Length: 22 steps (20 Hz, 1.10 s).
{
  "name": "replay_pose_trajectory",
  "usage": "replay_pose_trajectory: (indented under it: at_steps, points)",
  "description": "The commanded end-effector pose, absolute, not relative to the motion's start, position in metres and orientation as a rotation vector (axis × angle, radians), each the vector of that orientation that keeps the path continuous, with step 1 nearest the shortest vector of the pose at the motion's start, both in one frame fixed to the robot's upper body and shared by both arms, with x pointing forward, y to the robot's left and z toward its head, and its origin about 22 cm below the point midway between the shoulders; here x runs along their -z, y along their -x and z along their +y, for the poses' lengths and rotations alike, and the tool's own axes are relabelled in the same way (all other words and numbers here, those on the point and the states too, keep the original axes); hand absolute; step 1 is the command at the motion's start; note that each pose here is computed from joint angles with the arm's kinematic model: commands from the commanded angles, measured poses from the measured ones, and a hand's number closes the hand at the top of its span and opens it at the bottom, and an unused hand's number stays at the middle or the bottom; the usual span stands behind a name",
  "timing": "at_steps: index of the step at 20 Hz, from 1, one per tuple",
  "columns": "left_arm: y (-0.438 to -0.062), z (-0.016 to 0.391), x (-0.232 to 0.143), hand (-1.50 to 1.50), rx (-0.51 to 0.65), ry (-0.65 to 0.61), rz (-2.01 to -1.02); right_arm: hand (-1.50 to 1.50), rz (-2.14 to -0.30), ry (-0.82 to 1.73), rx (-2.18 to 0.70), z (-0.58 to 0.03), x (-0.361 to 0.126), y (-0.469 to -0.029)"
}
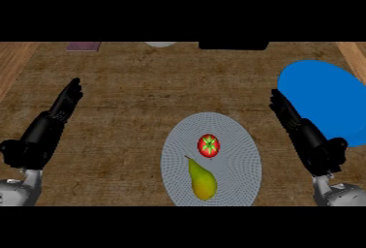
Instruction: Pick the tomato from the placemat and place it in the plate
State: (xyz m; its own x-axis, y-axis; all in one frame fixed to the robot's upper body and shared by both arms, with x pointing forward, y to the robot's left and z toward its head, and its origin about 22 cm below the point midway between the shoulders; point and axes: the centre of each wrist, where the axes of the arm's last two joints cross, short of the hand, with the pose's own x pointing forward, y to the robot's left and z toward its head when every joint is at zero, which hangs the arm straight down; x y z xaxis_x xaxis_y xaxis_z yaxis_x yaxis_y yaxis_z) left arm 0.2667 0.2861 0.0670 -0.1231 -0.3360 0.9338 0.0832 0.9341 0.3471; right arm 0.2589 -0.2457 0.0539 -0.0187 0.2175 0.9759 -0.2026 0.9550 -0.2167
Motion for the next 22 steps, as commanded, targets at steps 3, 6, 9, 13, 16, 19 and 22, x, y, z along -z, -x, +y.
replay_pose_trajectory:
  at_steps: [3, 6, 9, 13, 16, 19, 22]
  points:
    - [-0.249, 0.284, -0.017, 0.0, 0.196, -0.146, -1.437, 1.5, -1.783, -0.162, -0.41, -0.228, -0.105, -0.305]
    - [-0.238, 0.265, 0.014, 0.0, 0.096, -0.088, -1.256, 1.5, -1.972, -0.293, -0.441, -0.219, -0.152, -0.33]
    - [-0.239, 0.236, 0.026, 0.0, 0.056, 0.017, -1.231, 1.5, -1.933, 0.266, -0.431, -0.253, -0.122, -0.346]
    - [-0.24, 0.244, 0.024, 0.0, 0.037, 0.015, -1.19, -1.5, -2.027, 0.041, -0.297, -0.251, -0.07, -0.355]
    - [-0.253, 0.252, 0.022, 0.0, 0.016, -0.01, -1.208, -1.5, -2.05, -0.013, -0.348, -0.278, -0.061, -0.371]
    - [-0.233, 0.232, 0.028, 0.0, 0.015, -0.002, -1.182, -1.5, -2.045, 0.033, -0.486, -0.28, -0.072, -0.385]
    - [-0.229, 0.229, 0.044, 0.0, 0.019, 0.015, -1.171, -1.5, -1.913, 0.087, -0.72, -0.277, -0.105, -0.381]
